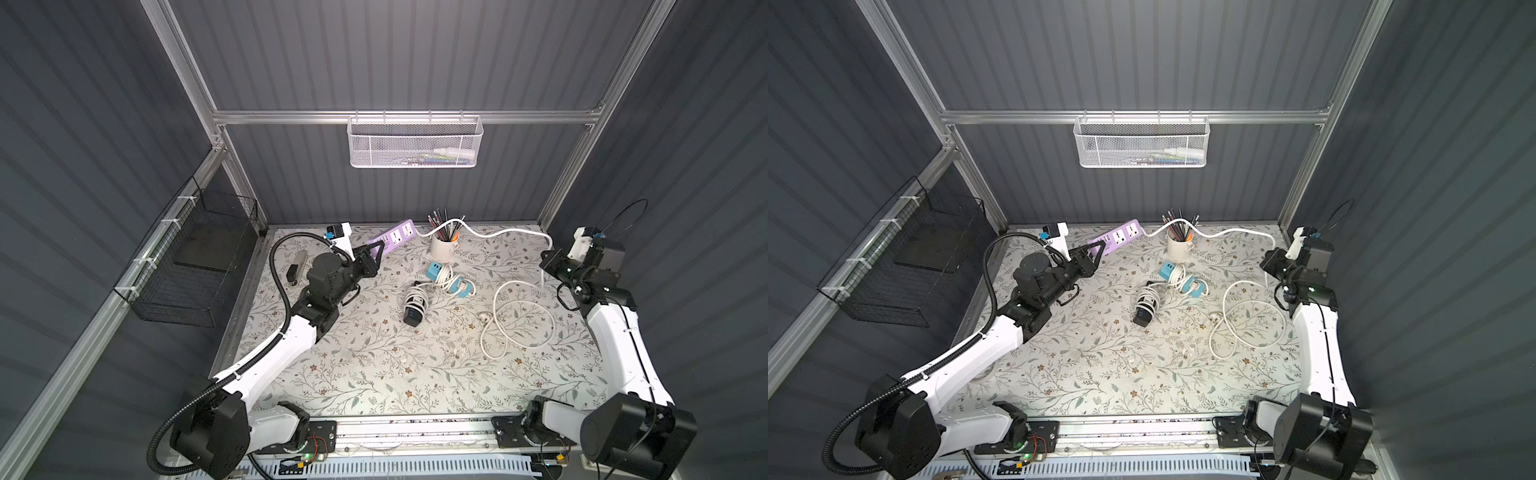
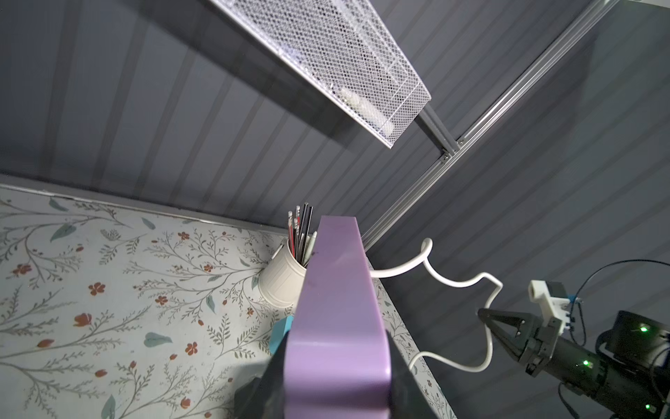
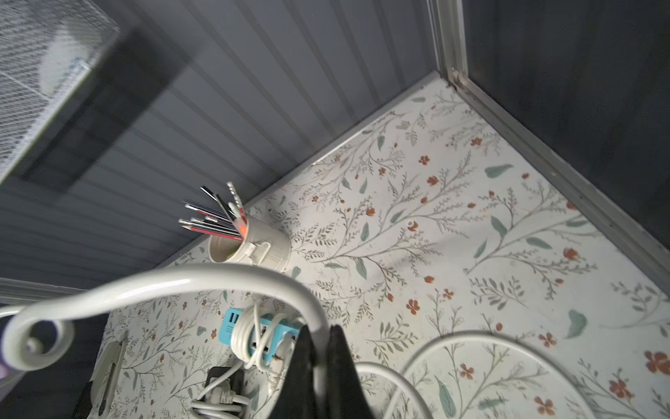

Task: Unwrap the cord wrapped around the power strip
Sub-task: Unwrap the power cord from the power strip.

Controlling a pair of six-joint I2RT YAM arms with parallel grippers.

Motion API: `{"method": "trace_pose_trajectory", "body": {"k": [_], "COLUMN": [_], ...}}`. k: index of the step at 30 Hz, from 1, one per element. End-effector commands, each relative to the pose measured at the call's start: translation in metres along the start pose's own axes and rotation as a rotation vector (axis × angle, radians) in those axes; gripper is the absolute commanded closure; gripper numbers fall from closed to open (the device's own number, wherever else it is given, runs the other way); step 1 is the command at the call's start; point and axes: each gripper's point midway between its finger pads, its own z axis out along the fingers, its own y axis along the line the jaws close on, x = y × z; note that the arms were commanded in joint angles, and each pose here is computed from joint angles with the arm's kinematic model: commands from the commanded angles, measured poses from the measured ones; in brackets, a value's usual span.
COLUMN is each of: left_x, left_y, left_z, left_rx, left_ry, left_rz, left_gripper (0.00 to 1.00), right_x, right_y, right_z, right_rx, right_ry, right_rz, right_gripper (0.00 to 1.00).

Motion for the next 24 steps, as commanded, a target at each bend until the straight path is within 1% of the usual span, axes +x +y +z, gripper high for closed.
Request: {"method": "trace_pose_trajectory", "body": {"k": [1,5,11,15,18,24], "left_x": [-0.034,-0.043,-0.061,-0.067,-0.069,-0.075], "left_y": [-0.022,-0.03,-0.045,-0.05,-0.051,-0.051], "left_z": [-0.004,-0.005,-0.007,-0.006,-0.005,-0.009], "left_rx": [0.049,0.076,0.104,0.112,0.114,0.114], "left_ry": [-0.096,-0.118,-0.149,-0.161,-0.169,-0.198], "left_rz": [0.052,0.051,0.077,0.088,0.097,0.103], "left_gripper": [1.0,1.0,1.0,1.0,1.0,1.0], "right_x": [0.034,0.064,0.095,0.106,0.112,0.122], "right_y": [-0.028,-0.05,-0.076,-0.091,-0.102,-0.12], "right_z": [0.015,0.036,0.064,0.076,0.08,0.089], "right_rx": [0.077,0.115,0.171,0.228,0.296,0.386], "right_ry": [0.089,0.161,0.247,0.292,0.325,0.374], "right_rz": [0.062,0.102,0.134,0.132,0.122,0.105], "right_gripper": [1.0,1.0,1.0,1.0,1.0,1.0]}}
